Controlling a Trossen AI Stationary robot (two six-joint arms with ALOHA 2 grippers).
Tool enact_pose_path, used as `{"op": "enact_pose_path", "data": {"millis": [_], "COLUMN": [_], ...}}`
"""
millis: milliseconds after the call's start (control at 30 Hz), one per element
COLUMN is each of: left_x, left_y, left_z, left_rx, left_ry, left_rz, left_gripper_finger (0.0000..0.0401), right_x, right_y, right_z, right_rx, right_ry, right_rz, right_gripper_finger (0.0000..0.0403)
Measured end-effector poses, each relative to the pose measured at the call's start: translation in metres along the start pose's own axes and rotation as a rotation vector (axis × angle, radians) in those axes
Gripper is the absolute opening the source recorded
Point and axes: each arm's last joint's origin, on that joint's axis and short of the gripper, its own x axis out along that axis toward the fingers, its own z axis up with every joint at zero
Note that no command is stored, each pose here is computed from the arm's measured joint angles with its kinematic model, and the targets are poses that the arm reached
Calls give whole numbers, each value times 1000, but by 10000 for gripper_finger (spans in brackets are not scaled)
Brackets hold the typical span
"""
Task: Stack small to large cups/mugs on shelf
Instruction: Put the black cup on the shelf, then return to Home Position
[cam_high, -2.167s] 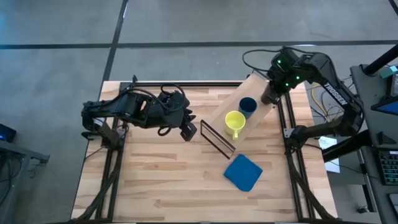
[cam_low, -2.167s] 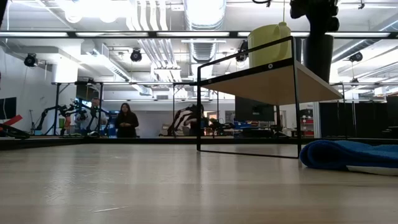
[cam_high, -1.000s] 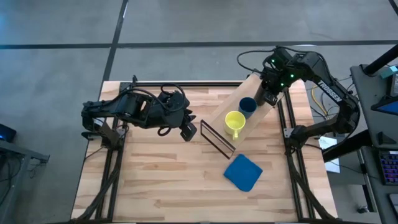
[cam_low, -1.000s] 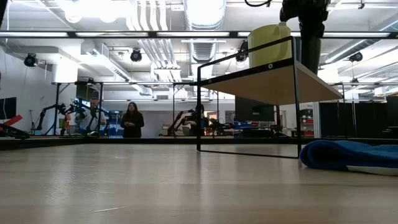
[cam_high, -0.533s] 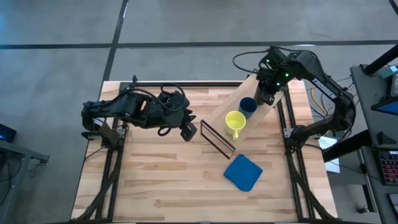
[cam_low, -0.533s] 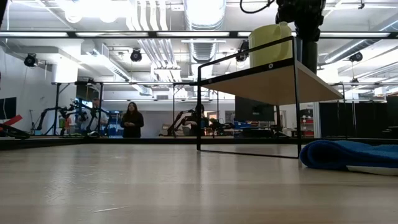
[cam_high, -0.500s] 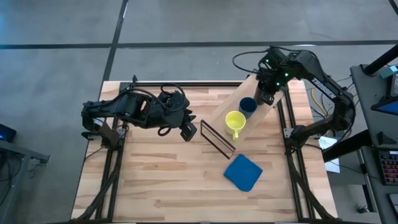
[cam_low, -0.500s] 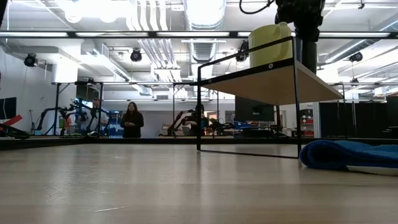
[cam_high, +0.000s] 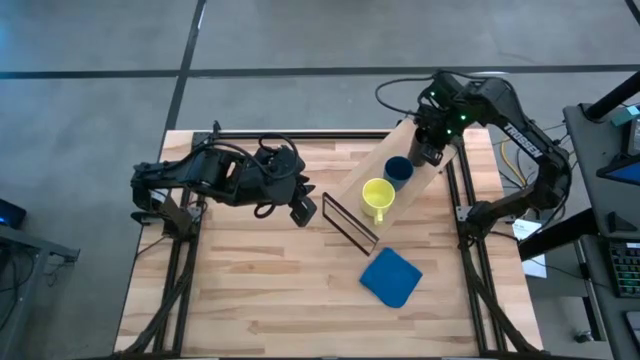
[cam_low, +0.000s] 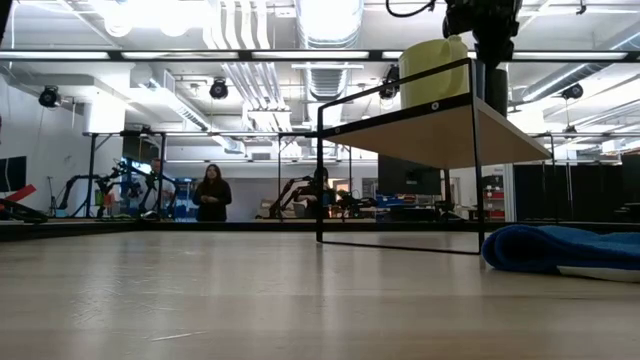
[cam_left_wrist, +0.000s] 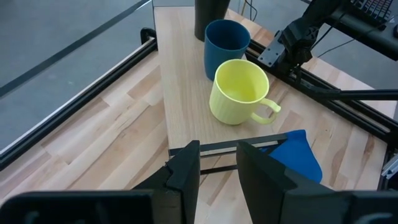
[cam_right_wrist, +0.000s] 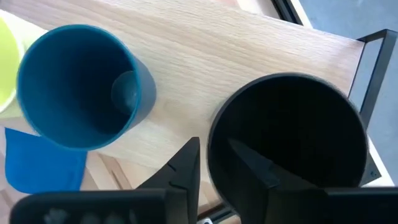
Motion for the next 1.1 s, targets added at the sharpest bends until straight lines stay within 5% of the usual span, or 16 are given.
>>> {"op": "enact_pose_path", "data": {"millis": [367, 700, 1100], "left_x": [0, 0, -3], "left_y": [0, 0, -7], "left_z": [0, 0, 23], "left_rx": [1, 3, 102], "left_ry": [0, -1, -212], "left_rz": [2, 2, -64], "left_gripper_finger": [91, 91, 91], "right_x": [-12, -64, -125], "right_y": [2, 9, 74], "right_z": [-2, 0, -32], "right_rx": [13, 0, -141], "right_ry": [-31, -243, -473], "right_rz": [-7, -23, 243], "right_gripper_finger": [82, 74, 68]}}
